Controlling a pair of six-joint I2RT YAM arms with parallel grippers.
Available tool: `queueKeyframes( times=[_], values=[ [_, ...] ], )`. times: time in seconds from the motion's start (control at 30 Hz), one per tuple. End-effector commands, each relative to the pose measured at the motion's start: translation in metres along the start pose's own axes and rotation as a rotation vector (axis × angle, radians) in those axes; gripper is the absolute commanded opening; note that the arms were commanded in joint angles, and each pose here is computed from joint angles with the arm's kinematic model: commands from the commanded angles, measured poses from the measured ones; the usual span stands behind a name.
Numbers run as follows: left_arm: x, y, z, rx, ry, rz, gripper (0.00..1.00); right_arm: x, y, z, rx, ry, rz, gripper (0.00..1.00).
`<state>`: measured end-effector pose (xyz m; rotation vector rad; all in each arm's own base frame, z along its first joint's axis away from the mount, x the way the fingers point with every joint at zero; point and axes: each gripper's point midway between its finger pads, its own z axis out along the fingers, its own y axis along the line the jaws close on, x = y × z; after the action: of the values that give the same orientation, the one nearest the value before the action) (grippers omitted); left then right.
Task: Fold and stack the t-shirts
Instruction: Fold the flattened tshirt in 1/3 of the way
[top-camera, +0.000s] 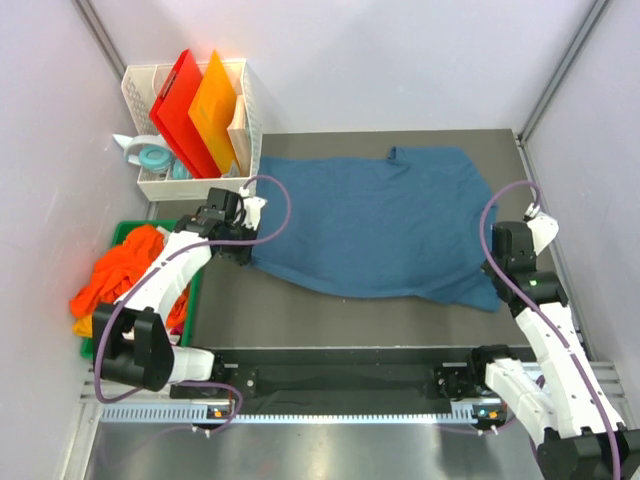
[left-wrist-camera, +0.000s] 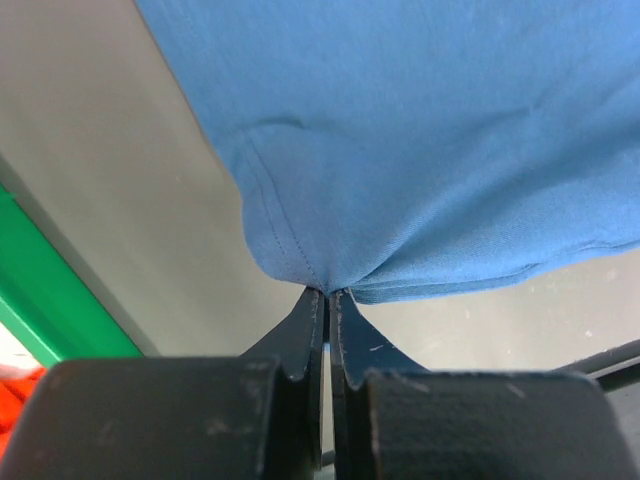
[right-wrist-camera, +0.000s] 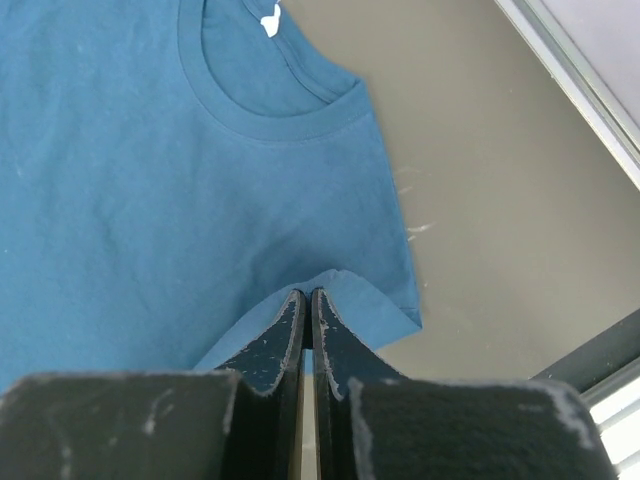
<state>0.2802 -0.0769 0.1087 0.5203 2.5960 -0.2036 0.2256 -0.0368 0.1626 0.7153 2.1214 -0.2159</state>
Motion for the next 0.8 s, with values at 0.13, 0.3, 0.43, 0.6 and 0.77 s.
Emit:
queueKeyframes(
  times=[0.13, 0.3, 0.43, 0.6, 0.77],
  values=[
    [-0.006, 0.006, 0.006, -0.037, -0.068, -0.025, 0.0, -0.019, 0.013, 0.009, 0.0, -0.051, 0.0, 0.0],
    [-0.014, 0.02, 0.027, -0.095, -0.075, -0.055, 0.0, -0.022, 0.03, 0.033, 0.006, -0.028, -0.055, 0.0],
    [-0.032, 0.03, 0.041, -0.13, -0.086, -0.063, 0.0, -0.039, 0.044, 0.046, 0.013, -0.06, -0.075, 0.0],
    [-0.049, 0.038, 0.058, -0.144, -0.084, -0.077, 0.0, -0.045, 0.058, 0.064, 0.024, -0.044, -0.111, 0.0],
    [-0.063, 0.047, 0.065, -0.183, -0.094, -0.092, 0.0, -0.06, 0.072, 0.075, 0.017, -0.07, -0.119, 0.0]
  ],
)
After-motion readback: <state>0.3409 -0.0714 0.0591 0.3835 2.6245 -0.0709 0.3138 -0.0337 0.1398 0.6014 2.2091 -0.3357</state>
